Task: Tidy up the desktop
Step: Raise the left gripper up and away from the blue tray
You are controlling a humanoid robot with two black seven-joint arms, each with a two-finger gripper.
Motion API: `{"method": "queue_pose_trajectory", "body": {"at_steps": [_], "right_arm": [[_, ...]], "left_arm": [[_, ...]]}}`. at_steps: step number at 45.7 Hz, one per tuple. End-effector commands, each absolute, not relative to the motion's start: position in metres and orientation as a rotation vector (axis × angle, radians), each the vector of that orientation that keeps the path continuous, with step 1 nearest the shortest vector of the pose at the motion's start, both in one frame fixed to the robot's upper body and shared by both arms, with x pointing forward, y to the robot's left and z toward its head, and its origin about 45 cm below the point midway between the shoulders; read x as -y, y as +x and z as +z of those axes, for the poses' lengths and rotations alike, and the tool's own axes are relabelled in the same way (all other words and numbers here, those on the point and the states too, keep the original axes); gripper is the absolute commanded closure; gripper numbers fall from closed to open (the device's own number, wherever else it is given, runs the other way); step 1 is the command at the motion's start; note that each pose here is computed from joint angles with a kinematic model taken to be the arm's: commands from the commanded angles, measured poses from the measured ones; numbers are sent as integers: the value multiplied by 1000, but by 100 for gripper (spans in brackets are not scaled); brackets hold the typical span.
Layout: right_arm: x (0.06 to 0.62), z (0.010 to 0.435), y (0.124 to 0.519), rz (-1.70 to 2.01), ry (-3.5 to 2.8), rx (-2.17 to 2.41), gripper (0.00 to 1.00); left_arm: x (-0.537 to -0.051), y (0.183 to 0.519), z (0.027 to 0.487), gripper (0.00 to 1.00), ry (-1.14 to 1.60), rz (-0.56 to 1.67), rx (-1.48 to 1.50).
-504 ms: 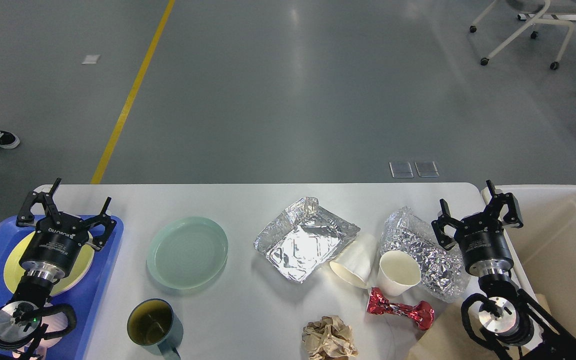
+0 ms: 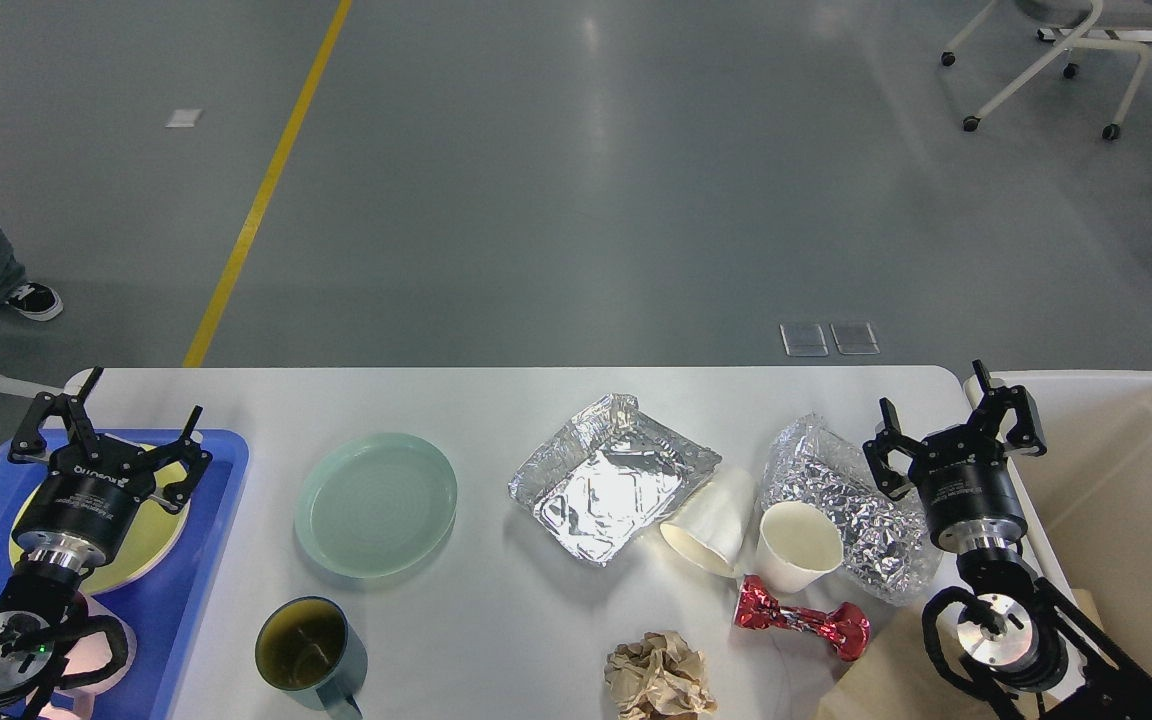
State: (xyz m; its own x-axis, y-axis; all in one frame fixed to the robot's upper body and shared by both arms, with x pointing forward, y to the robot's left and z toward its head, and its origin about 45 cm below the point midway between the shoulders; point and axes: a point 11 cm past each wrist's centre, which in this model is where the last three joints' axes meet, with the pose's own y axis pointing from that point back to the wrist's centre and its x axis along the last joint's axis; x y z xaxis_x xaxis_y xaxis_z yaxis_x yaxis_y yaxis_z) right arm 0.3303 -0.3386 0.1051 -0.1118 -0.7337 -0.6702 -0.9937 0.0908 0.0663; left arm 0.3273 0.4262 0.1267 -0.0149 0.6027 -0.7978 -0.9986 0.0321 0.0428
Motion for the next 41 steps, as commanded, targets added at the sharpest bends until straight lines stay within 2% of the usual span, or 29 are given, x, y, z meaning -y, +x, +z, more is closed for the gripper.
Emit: {"method": "queue_pose_trajectory", "body": {"at_steps": [1,9,15,26,35,41], "right_arm": [[339,105,330,725,-1691,-1903,0],[339,105,330,725,-1691,-1903,0],[339,105,330,725,-1691,-1903,0],[339,105,330,725,-1691,-1903,0],[338,105,330,726,-1694,-1901,0],[339,105,330,725,-1691,-1903,0]], "left_arm": [[-433,327,130,3,-644,1448,-744],[-449,323,134,3,-442,1438,-707],[-448,352,165,3,-282,1368,-615],[-449,389,192,3,99,1283,-478],[-463,383,197,3,382,1215,-414],[-452,405,224,3,541,1136,-310]]}}
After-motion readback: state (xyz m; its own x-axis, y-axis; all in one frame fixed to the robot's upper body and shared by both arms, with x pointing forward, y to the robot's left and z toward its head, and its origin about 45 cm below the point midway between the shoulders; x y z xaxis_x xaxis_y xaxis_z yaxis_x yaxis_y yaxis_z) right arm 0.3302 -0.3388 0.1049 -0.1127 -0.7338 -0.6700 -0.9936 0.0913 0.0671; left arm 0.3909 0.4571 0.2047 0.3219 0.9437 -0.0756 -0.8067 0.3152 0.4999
